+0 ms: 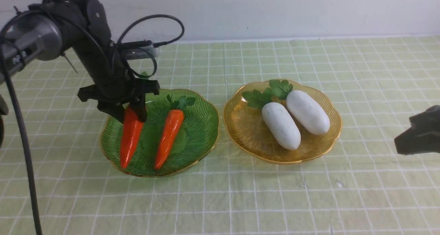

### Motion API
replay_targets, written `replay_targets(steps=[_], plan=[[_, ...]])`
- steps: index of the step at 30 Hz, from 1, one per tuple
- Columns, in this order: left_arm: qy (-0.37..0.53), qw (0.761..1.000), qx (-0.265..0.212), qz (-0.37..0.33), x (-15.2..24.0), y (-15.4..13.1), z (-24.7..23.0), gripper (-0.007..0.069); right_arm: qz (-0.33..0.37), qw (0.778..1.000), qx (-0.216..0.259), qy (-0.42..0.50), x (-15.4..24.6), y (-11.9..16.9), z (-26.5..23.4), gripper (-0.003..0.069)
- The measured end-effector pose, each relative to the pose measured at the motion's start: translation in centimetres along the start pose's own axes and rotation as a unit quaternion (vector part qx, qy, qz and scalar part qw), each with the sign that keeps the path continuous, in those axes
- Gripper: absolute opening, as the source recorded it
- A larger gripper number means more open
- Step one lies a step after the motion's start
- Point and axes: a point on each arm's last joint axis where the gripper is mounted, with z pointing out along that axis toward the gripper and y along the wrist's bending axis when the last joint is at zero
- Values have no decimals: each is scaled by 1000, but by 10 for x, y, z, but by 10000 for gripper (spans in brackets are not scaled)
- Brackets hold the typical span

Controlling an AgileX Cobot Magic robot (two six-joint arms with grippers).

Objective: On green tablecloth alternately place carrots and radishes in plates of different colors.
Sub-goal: 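Pick up the carrot and put it on the nearest plate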

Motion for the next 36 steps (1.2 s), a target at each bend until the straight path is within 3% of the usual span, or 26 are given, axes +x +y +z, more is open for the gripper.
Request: replay_targets(steps=[7, 13, 16, 22, 26, 28, 31, 33, 35, 36], plan=[[-4, 1000, -22, 18, 0, -3, -1, 470, -23, 999, 0, -22, 12, 11, -21, -15], [9, 999, -25, 18, 3, -2, -1, 477, -52, 993, 15, -107, 42, 30, -55, -15], [13, 999, -26, 19, 3, -2, -1, 473, -77, 979, 37, -185, 65, 37, -68, -15], [14, 999, -27, 19, 4, -2, -1, 430, -119, 931, 101, -330, 115, 35, -64, -15], [15, 999, -27, 21, 4, -2, -1, 380, -130, 888, 153, -415, 133, 20, -47, -15], [15, 999, -27, 25, 4, -2, -1, 313, -123, 853, 200, -466, 141, 5, -33, -15], [15, 999, -27, 25, 4, -2, -1, 246, -111, 832, 228, -494, 144, -4, -26, -15], [17, 999, -27, 28, 4, -2, -1, 160, -96, 796, 261, -537, 146, -12, -26, -15], [18, 999, -27, 28, 4, -2, -1, 111, -92, 786, 269, -549, 146, -14, -27, -15], [21, 999, -27, 28, 5, -2, -1, 53, -86, 773, 277, -563, 147, -16, -29, -15]])
